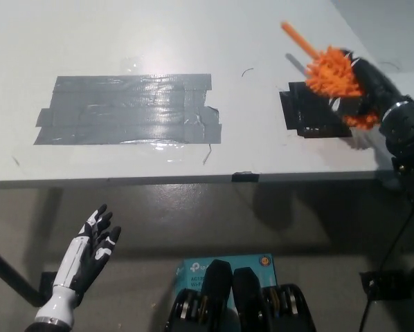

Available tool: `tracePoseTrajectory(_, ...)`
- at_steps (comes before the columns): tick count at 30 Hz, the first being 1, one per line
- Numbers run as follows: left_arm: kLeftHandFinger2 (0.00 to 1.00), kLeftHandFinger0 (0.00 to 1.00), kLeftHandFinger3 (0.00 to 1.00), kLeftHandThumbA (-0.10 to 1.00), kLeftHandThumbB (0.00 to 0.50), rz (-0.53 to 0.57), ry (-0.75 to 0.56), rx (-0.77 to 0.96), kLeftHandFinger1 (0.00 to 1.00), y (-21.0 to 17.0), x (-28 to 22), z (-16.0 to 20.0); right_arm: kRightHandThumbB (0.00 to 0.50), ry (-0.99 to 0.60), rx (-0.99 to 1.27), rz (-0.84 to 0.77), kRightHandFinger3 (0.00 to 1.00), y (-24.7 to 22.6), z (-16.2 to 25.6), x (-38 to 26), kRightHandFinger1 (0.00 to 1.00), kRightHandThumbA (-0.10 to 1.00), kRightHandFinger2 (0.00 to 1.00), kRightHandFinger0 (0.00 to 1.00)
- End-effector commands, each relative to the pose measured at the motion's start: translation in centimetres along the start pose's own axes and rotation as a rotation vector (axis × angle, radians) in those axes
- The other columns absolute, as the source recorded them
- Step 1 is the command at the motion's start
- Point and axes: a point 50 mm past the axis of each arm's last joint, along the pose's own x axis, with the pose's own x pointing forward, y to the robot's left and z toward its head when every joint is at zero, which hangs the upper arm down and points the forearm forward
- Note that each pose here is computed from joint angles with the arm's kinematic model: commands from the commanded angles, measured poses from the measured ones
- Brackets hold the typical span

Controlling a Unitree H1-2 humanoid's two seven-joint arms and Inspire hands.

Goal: A person hands an oraange duster to the robot and the robot grabs it with its right hand and places it on the black marked spot infron tof it on the desk

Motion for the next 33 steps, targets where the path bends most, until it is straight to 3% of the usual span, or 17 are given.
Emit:
tracePoseTrajectory(1, 1.0, 1.0, 1.0, 0.74, 0.062, 0.003, -0.059, 0.018, 1.0, 0.8, 0.9, 1.1, 0.388, -0.072, 0.022, 0.165, 1.0, -2.5, 2.4, 0.7, 1.0, 0.6, 1.0, 1.0)
tracePoseTrajectory(11, 1.0, 1.0, 1.0, 0.68, 0.045, 0.001, -0.075, 0.038, 1.0, 0.7, 1.0, 1.3, 0.364, -0.099, 0.082, 0.173, 1.0, -3.7, 2.8, -0.1, 1.0, 0.6, 1.0, 1.0)
tracePoseTrajectory(17, 1.0, 1.0, 1.0, 0.67, 0.049, 0.003, -0.081, 0.036, 1.0, 0.9, 1.4, 1.6, 0.355, -0.167, 0.081, 0.009, 1.0, -7.9, 3.3, -1.4, 1.0, 0.68, 1.0, 1.0)
tracePoseTrajectory(19, 1.0, 1.0, 1.0, 0.68, 0.051, 0.005, -0.082, 0.038, 1.0, 0.9, 1.5, 1.7, 0.384, -0.192, 0.103, -0.055, 1.0, -9.4, 3.5, -2.0, 1.0, 0.73, 1.0, 1.0)
tracePoseTrajectory(21, 1.0, 1.0, 1.0, 0.68, 0.046, 0.006, -0.083, 0.041, 1.0, 0.9, 1.6, 1.7, 0.4, -0.21, 0.093, -0.105, 1.0, -10.5, 3.8, -2.6, 1.0, 0.84, 1.0, 1.0)
tracePoseTrajectory(22, 1.0, 1.0, 1.0, 0.68, 0.052, 0.008, -0.083, 0.047, 1.0, 1.0, 1.7, 1.7, 0.371, -0.254, 0.092, -0.176, 1.0, -12.0, 4.4, -3.6, 1.0, 0.83, 1.0, 1.0)
tracePoseTrajectory(24, 1.0, 1.0, 1.0, 0.68, 0.046, 0.007, -0.085, 0.05, 1.0, 1.0, 1.8, 1.7, 0.356, -0.329, 0.086, -0.281, 1.0, -14.6, 5.7, -5.5, 1.0, 0.84, 1.0, 1.0)
tracePoseTrajectory(26, 1.0, 1.0, 1.0, 0.69, 0.047, 0.004, -0.084, 0.039, 1.0, 1.0, 1.8, 1.7, 0.364, -0.402, 0.084, -0.349, 1.0, -16.6, 6.7, -7.0, 1.0, 0.83, 1.0, 1.0)
tracePoseTrajectory(29, 1.0, 1.0, 1.0, 0.69, 0.048, 0.006, -0.086, 0.039, 1.0, 0.9, 2.1, 1.8, 0.383, -0.469, 0.086, -0.383, 1.0, -17.9, 8.0, -9.1, 1.0, 0.86, 1.0, 1.0)
tracePoseTrajectory(33, 1.0, 1.0, 1.0, 0.69, 0.041, 0.004, -0.099, 0.034, 1.0, 0.8, 3.3, 2.5, 0.338, -0.569, 0.101, -0.429, 1.0, -18.9, 9.9, -12.8, 1.0, 0.83, 1.0, 1.0)
